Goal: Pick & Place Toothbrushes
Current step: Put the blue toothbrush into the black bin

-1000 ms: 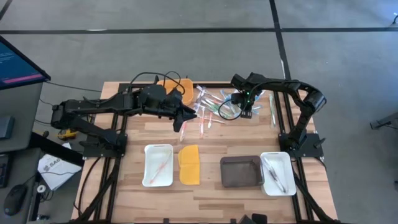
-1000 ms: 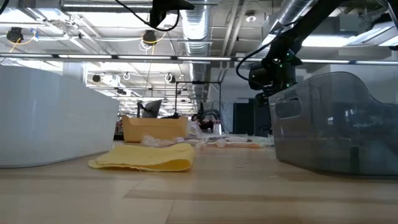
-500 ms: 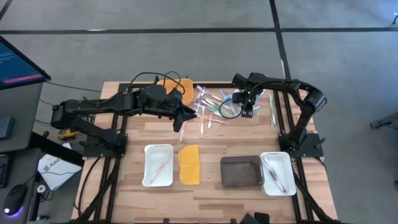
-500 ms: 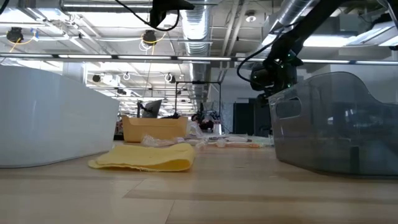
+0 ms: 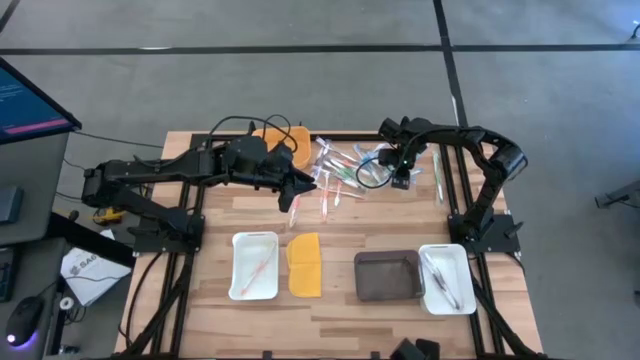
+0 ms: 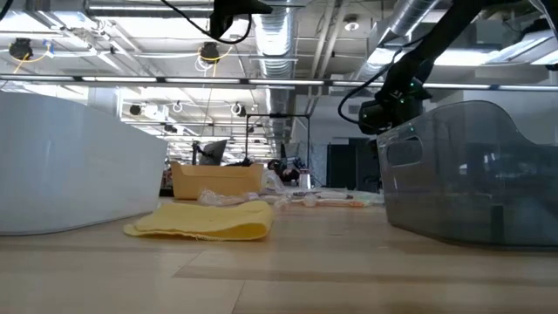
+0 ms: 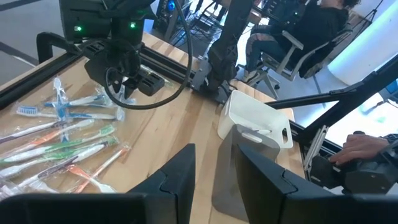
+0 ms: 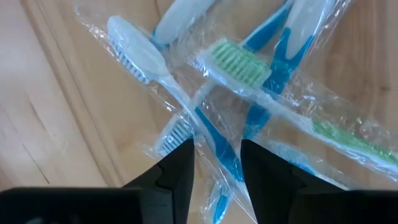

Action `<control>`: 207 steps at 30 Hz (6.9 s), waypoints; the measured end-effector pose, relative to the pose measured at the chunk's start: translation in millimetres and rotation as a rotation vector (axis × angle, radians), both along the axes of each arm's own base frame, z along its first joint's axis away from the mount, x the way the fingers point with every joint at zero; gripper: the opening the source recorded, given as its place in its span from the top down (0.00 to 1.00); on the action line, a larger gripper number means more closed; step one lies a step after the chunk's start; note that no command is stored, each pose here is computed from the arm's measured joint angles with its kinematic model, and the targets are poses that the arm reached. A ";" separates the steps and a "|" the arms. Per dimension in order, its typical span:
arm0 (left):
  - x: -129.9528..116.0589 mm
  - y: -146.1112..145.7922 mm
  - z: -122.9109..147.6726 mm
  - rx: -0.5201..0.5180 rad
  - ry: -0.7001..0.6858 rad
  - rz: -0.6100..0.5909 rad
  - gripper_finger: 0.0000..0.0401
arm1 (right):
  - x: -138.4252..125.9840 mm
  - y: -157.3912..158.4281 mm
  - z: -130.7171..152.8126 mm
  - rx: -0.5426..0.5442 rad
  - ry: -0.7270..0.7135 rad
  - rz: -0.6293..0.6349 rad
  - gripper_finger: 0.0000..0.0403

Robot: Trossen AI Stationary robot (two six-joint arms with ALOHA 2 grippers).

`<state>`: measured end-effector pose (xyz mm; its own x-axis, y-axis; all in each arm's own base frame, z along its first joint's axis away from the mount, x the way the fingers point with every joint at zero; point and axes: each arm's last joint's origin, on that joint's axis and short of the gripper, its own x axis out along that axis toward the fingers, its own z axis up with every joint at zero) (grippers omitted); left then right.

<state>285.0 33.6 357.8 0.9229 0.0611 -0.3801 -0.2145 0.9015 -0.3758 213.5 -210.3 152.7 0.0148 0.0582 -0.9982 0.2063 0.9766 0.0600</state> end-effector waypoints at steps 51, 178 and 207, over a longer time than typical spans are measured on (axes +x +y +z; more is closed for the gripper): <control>0.3 0.0 0.7 -0.002 -0.008 0.001 0.73 | 41.7 99.5 126.2 -0.126 -0.153 -0.065 0.98; 4.4 -66.2 16.8 -0.221 -0.215 0.169 0.73 | 63.4 223.7 173.3 -0.166 -0.330 -0.044 0.68; 6.4 -37.4 12.6 -0.050 -0.140 -0.015 0.73 | -2.3 42.1 169.0 -0.239 -0.165 -0.818 0.71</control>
